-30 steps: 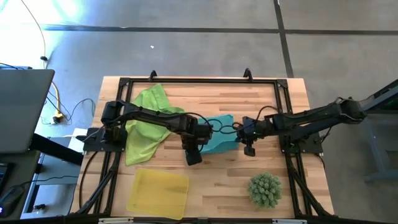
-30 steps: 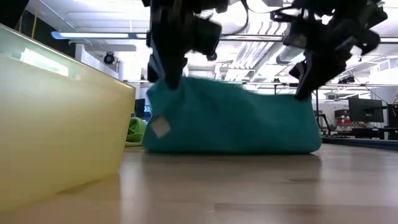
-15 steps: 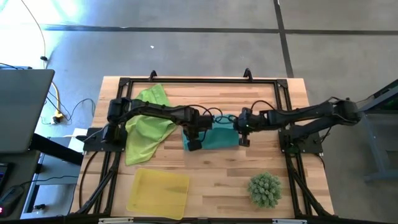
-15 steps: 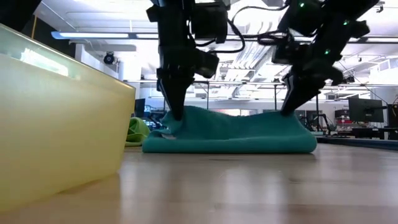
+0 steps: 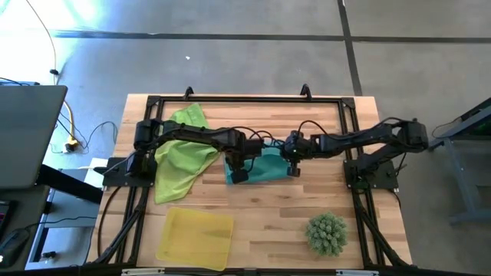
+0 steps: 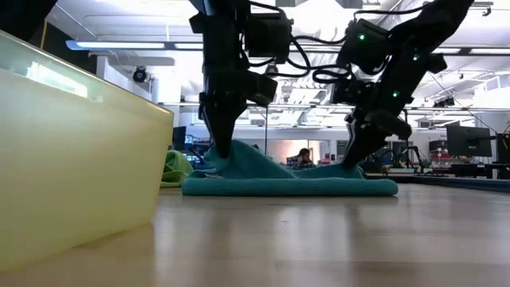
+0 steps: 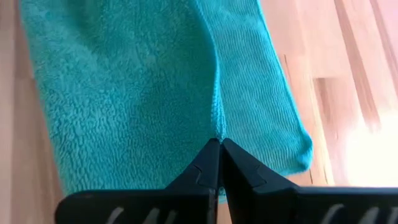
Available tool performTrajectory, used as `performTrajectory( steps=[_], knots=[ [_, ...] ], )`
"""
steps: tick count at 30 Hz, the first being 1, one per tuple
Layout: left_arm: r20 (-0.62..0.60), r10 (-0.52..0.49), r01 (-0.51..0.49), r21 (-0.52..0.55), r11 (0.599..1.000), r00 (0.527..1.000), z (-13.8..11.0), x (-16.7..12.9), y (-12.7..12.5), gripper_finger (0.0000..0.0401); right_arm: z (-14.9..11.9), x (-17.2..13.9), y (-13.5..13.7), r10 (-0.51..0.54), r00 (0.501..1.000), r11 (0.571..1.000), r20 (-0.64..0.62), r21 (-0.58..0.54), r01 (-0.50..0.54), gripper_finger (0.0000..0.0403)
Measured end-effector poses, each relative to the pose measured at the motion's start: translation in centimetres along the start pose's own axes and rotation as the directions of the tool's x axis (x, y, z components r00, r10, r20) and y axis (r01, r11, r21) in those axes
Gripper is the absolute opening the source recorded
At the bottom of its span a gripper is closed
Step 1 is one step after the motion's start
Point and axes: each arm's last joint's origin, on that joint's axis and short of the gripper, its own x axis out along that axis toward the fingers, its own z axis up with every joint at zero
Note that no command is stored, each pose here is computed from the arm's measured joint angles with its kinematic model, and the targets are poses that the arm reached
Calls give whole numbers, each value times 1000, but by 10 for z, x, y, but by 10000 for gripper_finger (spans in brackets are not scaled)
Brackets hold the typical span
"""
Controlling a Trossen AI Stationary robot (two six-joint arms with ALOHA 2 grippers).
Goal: Roll microfiber towels into tight, uniform cylinder then place into a basket
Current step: Fold the blue microfiber towel
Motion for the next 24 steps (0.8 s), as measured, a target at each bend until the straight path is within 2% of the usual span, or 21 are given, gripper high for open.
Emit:
performTrajectory(
  steps=[9, 16, 24],
  knots=[
    [-28, 62, -62, 4, 998, 998, 4, 15, 7, 0, 0, 3, -5, -21, 1000, 1000, 0, -7, 21, 0],
    [-11, 175, -175, -33, 984, 984, 6, 15, 22, 0, 0, 5, -16, -47, 999, 999, 9, 23, 47, 0],
    [-15, 186, -187, -58, 981, 982, 9, 17, 33, 0, 0, 5, -25, -70, 997, 997, 24, 35, 70, 0]
  ],
)
